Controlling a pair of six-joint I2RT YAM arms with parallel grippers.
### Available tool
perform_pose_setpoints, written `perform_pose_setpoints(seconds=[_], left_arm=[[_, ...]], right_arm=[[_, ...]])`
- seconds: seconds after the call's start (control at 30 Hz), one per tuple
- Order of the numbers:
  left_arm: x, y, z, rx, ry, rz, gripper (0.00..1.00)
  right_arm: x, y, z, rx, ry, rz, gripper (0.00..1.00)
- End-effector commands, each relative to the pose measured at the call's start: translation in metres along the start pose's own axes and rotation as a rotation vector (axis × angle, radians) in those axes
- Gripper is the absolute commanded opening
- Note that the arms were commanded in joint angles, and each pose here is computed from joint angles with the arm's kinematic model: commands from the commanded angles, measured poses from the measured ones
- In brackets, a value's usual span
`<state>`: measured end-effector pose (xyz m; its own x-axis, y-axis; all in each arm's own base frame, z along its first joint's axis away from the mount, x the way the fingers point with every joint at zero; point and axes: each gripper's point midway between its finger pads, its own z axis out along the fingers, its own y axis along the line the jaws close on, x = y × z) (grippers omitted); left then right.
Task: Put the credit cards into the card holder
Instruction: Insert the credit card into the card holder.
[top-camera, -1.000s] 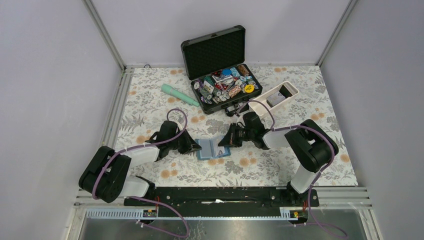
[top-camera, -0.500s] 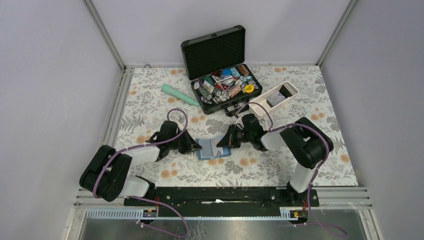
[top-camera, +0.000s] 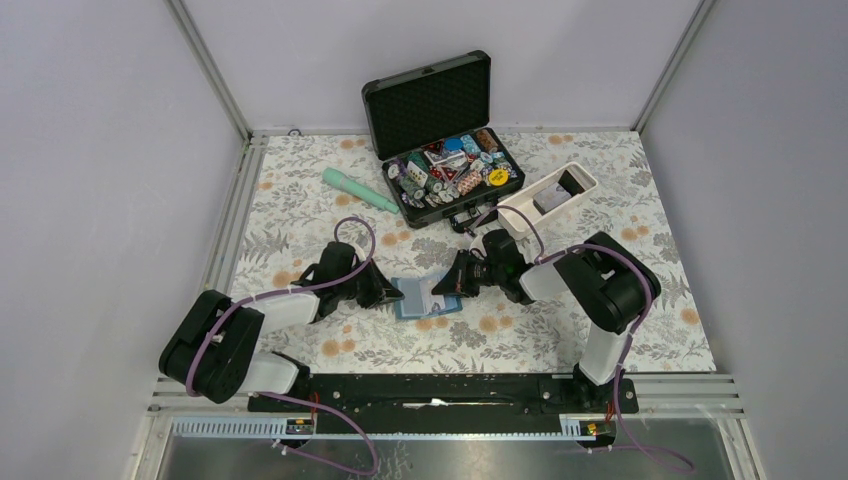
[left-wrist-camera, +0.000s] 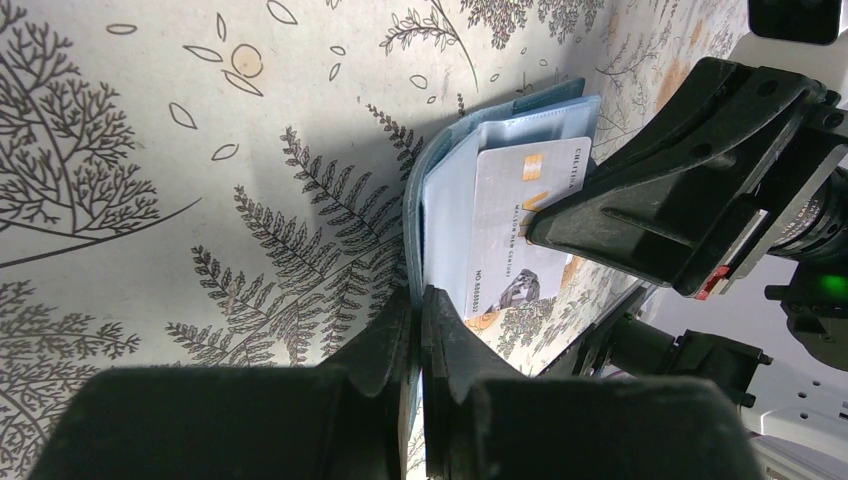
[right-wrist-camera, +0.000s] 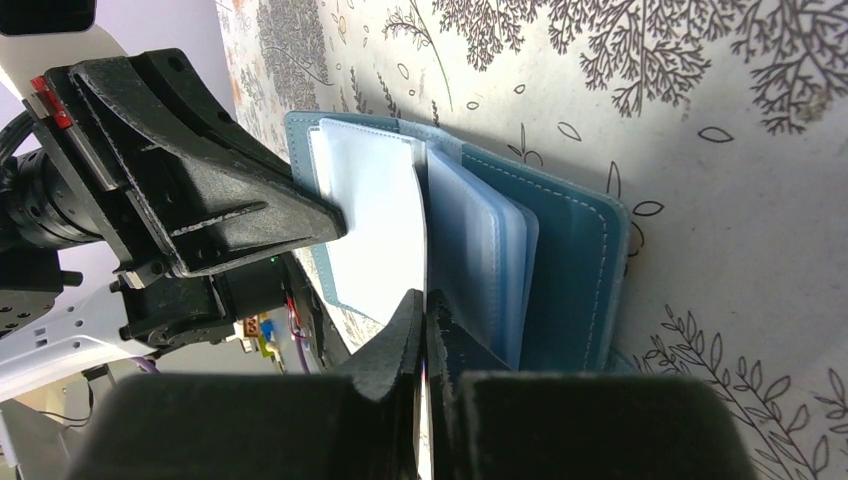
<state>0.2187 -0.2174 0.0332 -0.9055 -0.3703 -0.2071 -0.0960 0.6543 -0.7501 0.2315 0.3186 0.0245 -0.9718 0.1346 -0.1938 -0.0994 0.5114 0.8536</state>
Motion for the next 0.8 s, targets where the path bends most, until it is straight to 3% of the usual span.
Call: perform_pose_setpoints(seconds=[0.0,0.77], left_arm=[[0.0014,-0.0022,0.0011,0.022,0.004,0.025,0.00],[0.0009,-0.0052,-0.0004,0.030,0.005,0.030,0.00]], right_arm=[[0.0061,-0.0128,0.0063,0.041,-0.005,-0.004,0.00],[0.0049,-0.0190,0.0043,0.099,-0.062,-0.032,0.00]])
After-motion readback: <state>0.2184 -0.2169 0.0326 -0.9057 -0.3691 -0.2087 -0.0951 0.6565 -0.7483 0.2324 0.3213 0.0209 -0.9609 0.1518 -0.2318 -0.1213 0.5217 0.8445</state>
